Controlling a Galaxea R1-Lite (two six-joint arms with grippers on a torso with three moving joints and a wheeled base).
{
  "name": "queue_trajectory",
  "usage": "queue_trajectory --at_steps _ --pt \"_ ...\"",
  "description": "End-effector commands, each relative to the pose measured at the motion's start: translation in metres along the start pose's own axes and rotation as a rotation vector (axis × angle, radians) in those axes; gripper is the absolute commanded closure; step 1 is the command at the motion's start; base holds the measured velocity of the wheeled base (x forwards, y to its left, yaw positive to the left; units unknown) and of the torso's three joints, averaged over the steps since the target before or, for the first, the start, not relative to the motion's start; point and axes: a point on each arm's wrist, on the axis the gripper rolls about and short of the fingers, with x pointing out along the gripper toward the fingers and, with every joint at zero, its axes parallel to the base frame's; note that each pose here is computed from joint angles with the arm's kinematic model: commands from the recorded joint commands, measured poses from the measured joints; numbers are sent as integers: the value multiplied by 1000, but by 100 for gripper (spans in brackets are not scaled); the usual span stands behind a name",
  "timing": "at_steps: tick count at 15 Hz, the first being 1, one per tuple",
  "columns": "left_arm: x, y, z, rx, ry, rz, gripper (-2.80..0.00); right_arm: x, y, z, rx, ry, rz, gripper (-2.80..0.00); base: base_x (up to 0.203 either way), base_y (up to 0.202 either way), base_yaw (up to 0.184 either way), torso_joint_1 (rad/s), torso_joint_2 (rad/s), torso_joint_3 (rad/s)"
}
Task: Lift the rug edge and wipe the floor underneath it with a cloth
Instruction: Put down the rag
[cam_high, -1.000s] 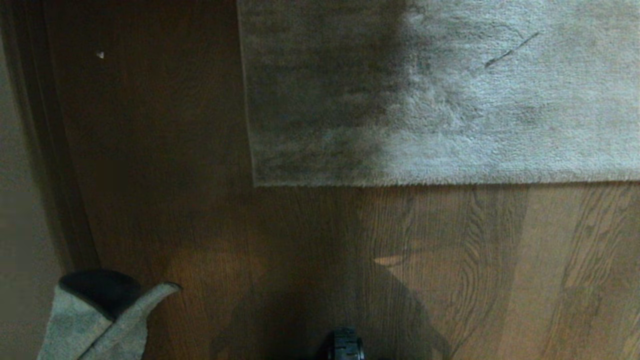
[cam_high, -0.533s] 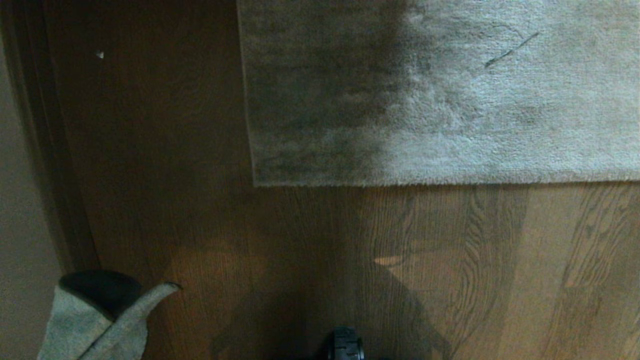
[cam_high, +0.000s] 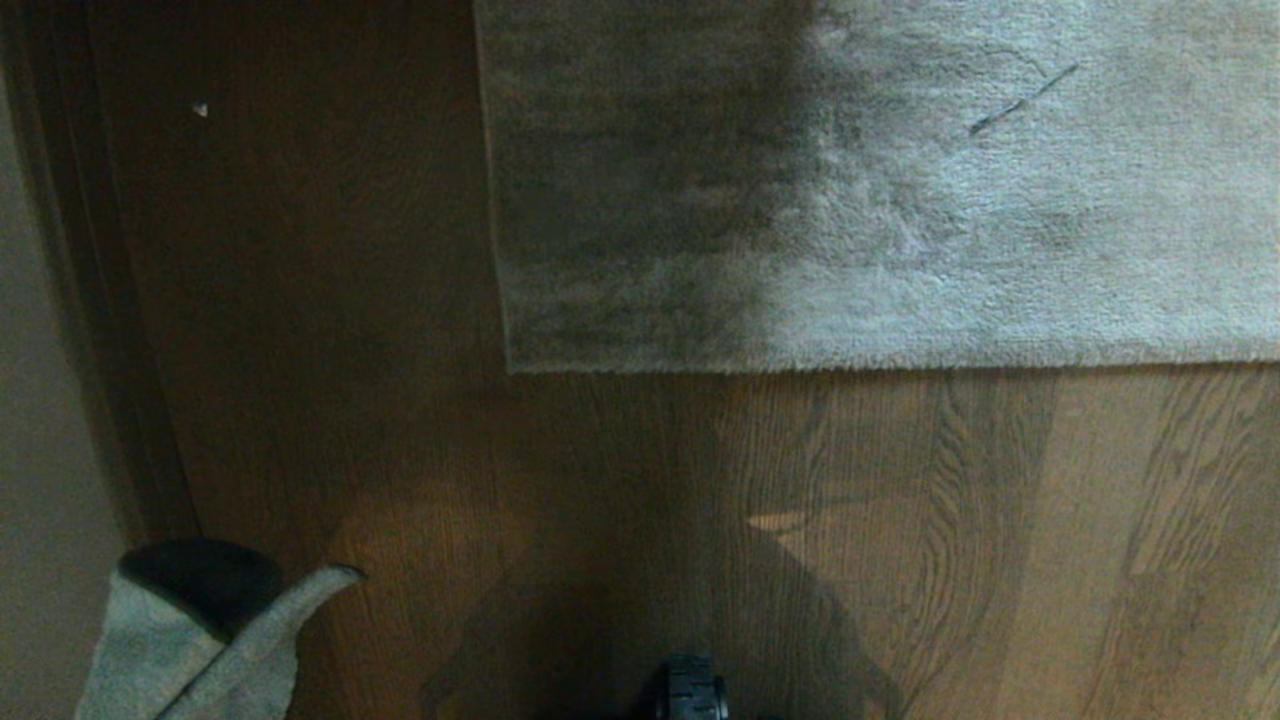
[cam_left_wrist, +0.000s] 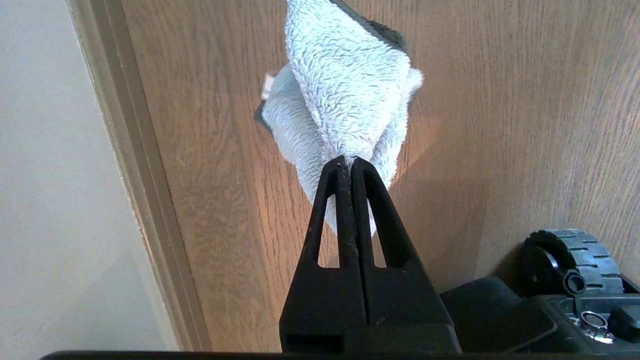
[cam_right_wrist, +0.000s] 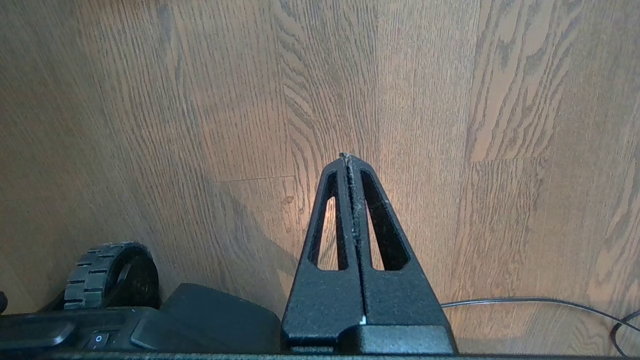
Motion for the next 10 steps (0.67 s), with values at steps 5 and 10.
queue_trajectory --at_steps 5,10 --pt "0 0 0 0 0 1 0 0 0 0 0 5 0 0 0 0 0 0 0 0" --pt "0 0 0 -2 0 1 0 0 0 0 0 3 0 0 0 0 0 0 0 0"
